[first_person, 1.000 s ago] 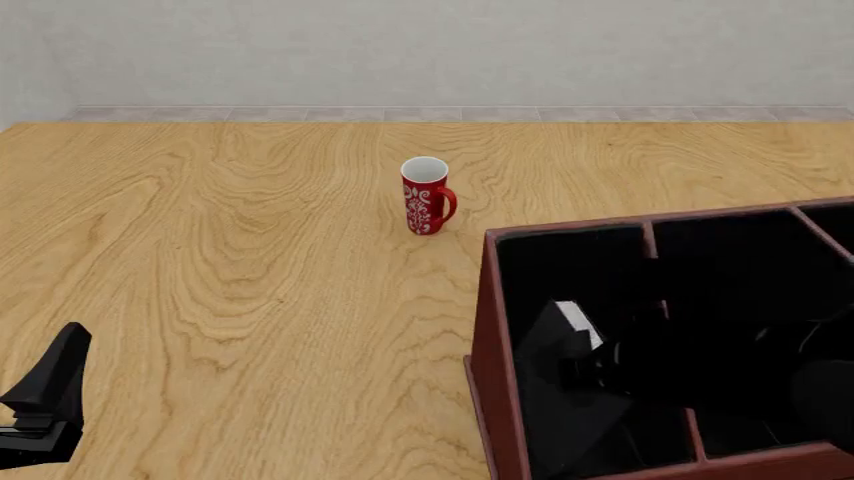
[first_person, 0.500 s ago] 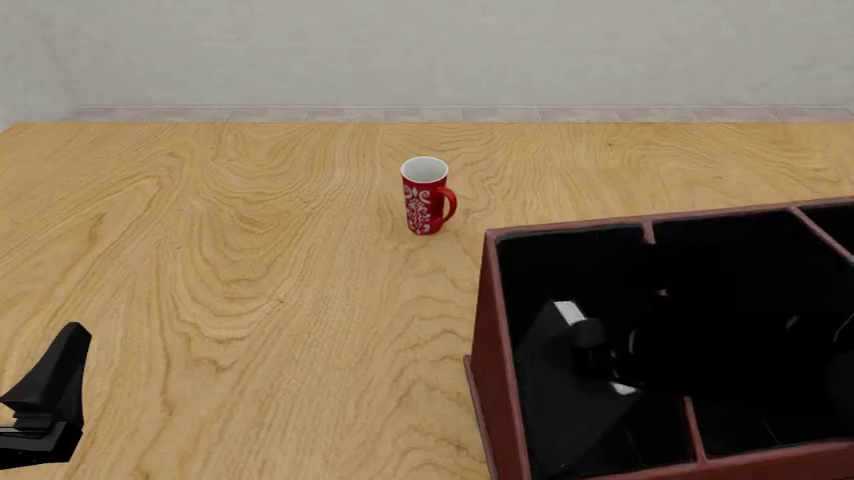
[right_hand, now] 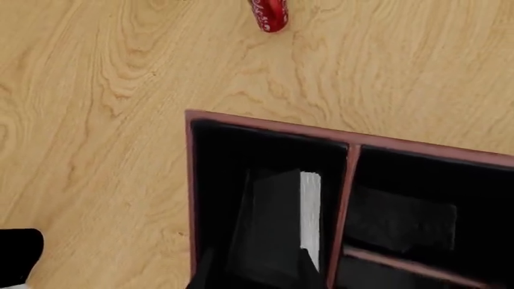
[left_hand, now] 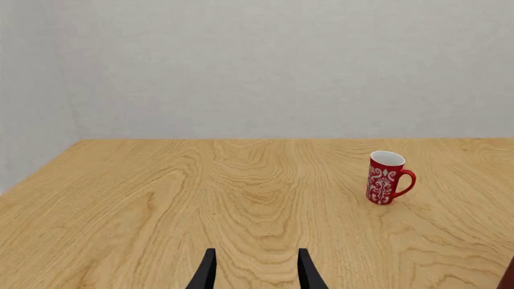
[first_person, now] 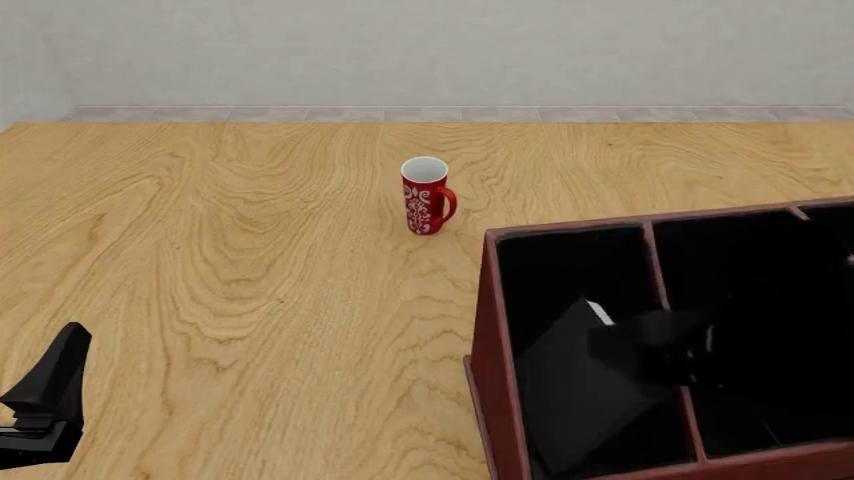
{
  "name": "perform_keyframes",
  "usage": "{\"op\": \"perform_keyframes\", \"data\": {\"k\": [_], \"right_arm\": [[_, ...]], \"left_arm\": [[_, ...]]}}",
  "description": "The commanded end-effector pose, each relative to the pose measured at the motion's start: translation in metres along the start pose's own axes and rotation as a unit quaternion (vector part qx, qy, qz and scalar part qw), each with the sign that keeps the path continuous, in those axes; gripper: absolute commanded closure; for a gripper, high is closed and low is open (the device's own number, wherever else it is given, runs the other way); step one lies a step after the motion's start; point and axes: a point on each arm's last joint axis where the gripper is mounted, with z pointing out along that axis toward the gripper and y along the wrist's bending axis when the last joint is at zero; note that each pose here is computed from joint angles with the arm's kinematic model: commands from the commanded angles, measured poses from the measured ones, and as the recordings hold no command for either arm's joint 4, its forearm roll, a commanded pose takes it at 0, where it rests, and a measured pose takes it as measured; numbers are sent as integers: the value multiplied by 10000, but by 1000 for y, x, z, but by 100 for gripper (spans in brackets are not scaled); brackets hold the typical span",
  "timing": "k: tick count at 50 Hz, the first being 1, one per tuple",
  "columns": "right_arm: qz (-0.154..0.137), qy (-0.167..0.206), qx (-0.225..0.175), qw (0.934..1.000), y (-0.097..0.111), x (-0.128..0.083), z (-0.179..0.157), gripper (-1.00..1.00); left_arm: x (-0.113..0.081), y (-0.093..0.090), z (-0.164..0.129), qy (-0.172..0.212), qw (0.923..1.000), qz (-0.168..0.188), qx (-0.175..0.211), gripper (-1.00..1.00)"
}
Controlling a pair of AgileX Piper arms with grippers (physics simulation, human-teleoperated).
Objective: Pick up the book and place it in the left compartment of the caddy.
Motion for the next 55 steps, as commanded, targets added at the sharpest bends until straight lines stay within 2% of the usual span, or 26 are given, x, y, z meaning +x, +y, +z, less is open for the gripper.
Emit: {"op": "perform_keyframes", "data": {"k": [1,22,37,43,55], "right_arm": [[-73,-146,-16,9999,-3,4,-27,-100],[-237,-411,-40,9989,-7,15,-75,-100],[-280,-750,-21,9968,-12,29,-126,-100],[-267,-971,15,9949,-13,38,-151,-100],[-262,-1412,-95,9896,-16,50,-171,-100]], "left_arm": [[1,0,0,5,10000,-4,-2,-100],[1,0,0,7,10000,-3,-1,-100],[1,0,0,5,10000,-5,-1,-100],[1,0,0,5,10000,-4,-1,-100],[1,0,0,5,10000,-4,-1,-100]]}}
